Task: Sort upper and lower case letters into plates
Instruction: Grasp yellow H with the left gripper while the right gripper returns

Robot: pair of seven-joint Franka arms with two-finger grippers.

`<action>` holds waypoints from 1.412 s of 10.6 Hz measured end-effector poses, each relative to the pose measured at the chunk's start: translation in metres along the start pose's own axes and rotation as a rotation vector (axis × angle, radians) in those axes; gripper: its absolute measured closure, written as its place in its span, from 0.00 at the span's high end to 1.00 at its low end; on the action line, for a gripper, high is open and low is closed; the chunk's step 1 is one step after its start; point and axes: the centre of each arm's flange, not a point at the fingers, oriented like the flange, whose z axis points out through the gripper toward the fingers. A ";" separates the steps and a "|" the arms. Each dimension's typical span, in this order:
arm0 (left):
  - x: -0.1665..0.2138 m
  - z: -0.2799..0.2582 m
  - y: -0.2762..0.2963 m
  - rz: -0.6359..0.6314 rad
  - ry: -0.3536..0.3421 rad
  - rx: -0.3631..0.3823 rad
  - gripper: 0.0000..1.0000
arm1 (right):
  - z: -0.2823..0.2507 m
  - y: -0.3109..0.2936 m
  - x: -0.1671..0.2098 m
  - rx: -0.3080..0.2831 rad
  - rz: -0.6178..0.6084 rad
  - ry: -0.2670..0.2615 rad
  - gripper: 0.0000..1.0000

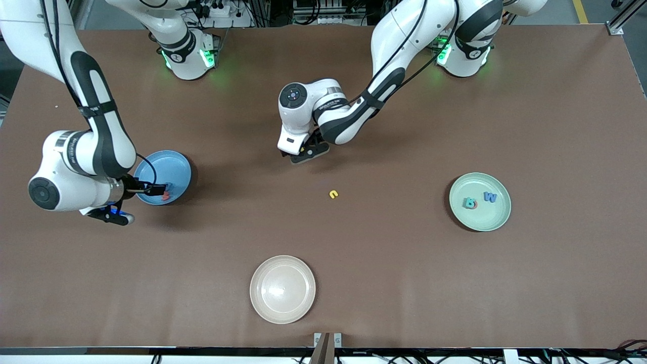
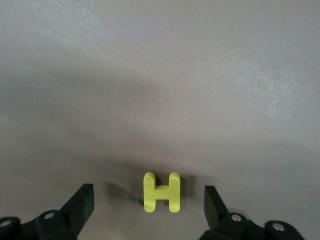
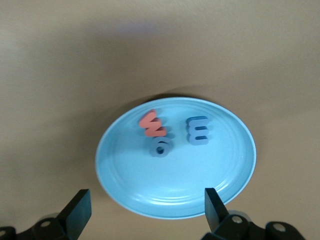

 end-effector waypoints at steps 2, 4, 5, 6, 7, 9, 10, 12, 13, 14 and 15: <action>-0.002 0.005 0.000 0.004 0.001 0.006 0.88 | -0.014 -0.012 -0.004 0.012 -0.010 0.021 1.00; 0.001 0.007 0.000 0.003 0.003 0.008 0.83 | -0.018 -0.019 -0.004 0.011 -0.018 0.029 1.00; 0.001 0.007 0.000 0.003 0.003 0.007 0.68 | -0.018 -0.021 -0.005 0.010 -0.022 0.030 1.00; 0.001 0.005 0.001 0.002 0.004 0.001 0.52 | -0.018 -0.025 -0.006 0.010 -0.027 0.030 1.00; 0.002 0.003 0.002 0.001 0.005 -0.002 0.37 | -0.018 -0.031 -0.007 0.012 -0.036 0.030 1.00; 0.002 0.003 0.003 0.001 0.005 -0.003 0.33 | -0.020 -0.045 -0.010 0.037 -0.030 0.029 1.00; 0.004 -0.001 0.005 -0.001 0.008 -0.012 0.33 | -0.023 -0.057 -0.012 0.054 -0.015 0.032 1.00; 0.021 -0.031 0.013 -0.017 0.032 -0.060 0.33 | -0.030 -0.091 -0.020 0.065 0.027 0.053 1.00; 0.035 -0.060 0.014 -0.009 0.055 -0.077 0.33 | -0.031 -0.113 -0.025 0.069 0.044 0.071 1.00; 0.051 -0.091 0.011 0.014 0.080 -0.076 0.33 | -0.031 -0.134 -0.031 0.082 0.056 0.088 1.00; 0.070 -0.123 0.005 0.039 0.105 -0.072 0.33 | -0.030 -0.156 -0.038 0.095 0.059 0.101 1.00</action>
